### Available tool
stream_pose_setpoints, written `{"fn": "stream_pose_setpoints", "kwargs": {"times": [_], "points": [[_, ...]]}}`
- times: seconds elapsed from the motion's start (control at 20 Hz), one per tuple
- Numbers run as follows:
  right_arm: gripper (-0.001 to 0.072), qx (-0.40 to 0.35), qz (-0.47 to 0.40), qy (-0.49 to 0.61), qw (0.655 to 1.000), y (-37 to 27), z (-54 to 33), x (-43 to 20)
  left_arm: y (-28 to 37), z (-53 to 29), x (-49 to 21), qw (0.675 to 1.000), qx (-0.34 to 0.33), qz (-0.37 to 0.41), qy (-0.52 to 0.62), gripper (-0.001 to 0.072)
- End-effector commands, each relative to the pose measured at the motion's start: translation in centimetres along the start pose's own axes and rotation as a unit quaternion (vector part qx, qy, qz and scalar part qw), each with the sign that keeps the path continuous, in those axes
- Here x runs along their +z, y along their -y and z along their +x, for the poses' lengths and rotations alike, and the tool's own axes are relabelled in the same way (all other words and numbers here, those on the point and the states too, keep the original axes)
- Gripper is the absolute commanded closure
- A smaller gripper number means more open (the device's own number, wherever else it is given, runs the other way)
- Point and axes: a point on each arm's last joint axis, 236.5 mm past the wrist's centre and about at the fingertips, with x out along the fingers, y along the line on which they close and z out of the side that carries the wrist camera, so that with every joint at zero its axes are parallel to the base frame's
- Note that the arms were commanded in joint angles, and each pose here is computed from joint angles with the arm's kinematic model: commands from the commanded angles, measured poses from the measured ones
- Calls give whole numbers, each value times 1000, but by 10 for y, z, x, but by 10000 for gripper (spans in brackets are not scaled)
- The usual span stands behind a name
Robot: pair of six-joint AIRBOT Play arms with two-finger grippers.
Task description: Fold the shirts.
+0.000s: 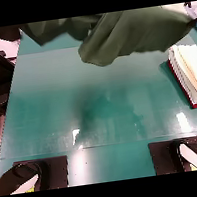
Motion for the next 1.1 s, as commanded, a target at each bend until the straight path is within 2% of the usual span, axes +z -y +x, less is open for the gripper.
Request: {"fn": "stream_pose_setpoints", "kwargs": {"times": [0.0, 0.1, 0.2, 0.45, 0.5, 0.55, 0.6, 0.75, 0.9, 1.05], "points": [[691, -11, -15, 17, 1000, -3, -18, 9, 1, -12, 3, 1000, -7, -25, 13, 681], [691, 23, -14, -24, 999, -16, 10, -16, 9, 26, -45, 999, -11, -25, -42, 681], [691, 40, -17, -92, 995, -22, 47, -57, 16, 68, -124, 990, -9, -13, -140, 680], [691, -4, -37, -277, 960, -4, 110, -184, 21, 100, -323, 932, -1, 17, -362, 678], [690, 0, -36, -300, 953, -6, 114, -201, 22, 97, -341, 924, -3, 17, -383, 575], [690, 3, -35, -321, 946, -6, 116, -217, 22, 92, -352, 917, -3, 15, -398, 249], [690, 4, -34, -339, 940, -6, 117, -228, 22, 88, -354, 913, -1, 15, -408, 181], [690, 8, -36, -358, 933, -8, 118, -238, 23, 92, -321, 927, -5, 9, -374, 182], [690, 7, -38, -342, 939, -9, 118, -231, 56, 118, -270, 955, -59, -54, -286, 182], [690, 7, -38, -332, 943, -10, 118, -227, 76, 152, -287, 947, -80, -94, -298, 182]]}}
